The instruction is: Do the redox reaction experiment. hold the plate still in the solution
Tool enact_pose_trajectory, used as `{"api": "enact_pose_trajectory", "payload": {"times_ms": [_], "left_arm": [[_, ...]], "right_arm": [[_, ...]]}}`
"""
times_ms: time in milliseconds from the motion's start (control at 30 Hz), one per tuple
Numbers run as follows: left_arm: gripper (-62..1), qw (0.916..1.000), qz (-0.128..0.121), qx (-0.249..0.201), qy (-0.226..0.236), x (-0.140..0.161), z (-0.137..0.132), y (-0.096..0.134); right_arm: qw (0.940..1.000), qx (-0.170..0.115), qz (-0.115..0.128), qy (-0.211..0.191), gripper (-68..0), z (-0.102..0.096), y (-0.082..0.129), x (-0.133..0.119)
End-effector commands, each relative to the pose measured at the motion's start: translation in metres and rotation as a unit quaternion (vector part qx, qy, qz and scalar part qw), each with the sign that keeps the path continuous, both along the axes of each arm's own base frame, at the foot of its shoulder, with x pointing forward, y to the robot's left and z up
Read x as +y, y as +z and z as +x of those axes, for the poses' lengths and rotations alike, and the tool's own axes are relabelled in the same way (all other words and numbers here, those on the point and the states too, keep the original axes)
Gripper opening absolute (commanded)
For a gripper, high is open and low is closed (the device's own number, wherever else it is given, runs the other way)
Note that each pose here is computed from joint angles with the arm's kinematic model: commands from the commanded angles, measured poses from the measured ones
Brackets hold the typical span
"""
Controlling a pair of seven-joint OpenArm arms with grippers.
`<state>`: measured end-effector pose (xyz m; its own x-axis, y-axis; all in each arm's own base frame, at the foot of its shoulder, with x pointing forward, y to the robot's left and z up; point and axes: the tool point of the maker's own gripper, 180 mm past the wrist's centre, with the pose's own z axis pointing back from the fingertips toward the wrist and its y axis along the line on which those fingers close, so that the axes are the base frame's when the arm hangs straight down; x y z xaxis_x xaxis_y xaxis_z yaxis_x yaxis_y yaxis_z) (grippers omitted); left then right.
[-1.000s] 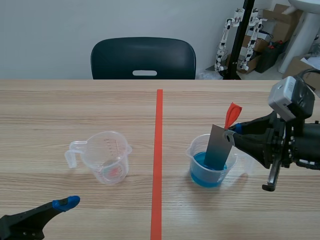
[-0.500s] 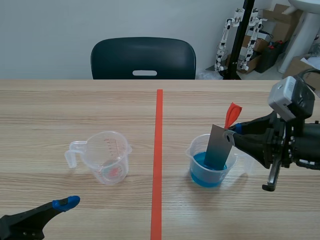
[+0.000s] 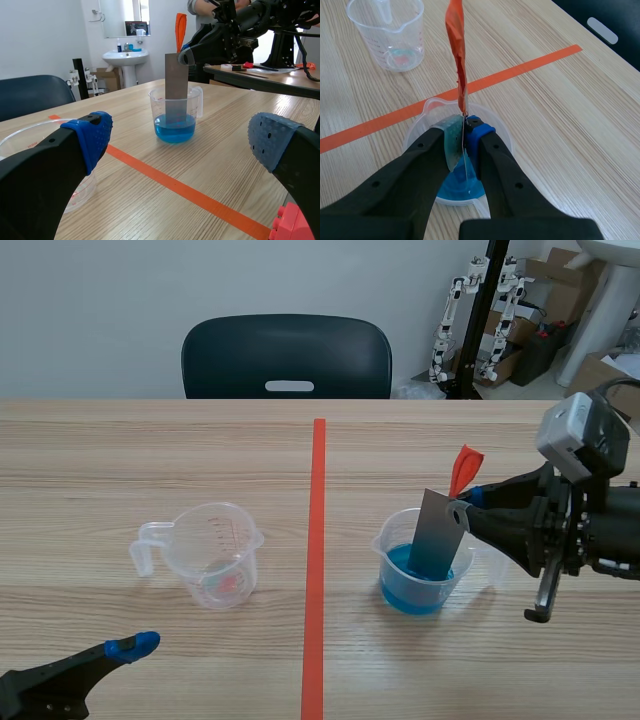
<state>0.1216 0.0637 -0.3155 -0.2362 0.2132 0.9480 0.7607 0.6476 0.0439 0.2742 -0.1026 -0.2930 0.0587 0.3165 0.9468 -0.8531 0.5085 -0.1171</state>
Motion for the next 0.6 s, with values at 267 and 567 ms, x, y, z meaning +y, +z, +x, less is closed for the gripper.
{"api": "enact_pose_trajectory", "payload": {"times_ms": [267,567], "left_arm": [[-3.7,0.9999,-0.008,-0.006,0.003,0.0018,0.0003,0.004],[-3.7,0.9999,-0.008,-0.006,0.003,0.0018,0.0003,0.004]], "right_arm": [[0.9997,-0.018,0.014,0.006,-66.9,0.0048,0.0137,0.002],[0.9997,-0.018,0.014,0.006,-66.9,0.0048,0.0138,0.002]]}}
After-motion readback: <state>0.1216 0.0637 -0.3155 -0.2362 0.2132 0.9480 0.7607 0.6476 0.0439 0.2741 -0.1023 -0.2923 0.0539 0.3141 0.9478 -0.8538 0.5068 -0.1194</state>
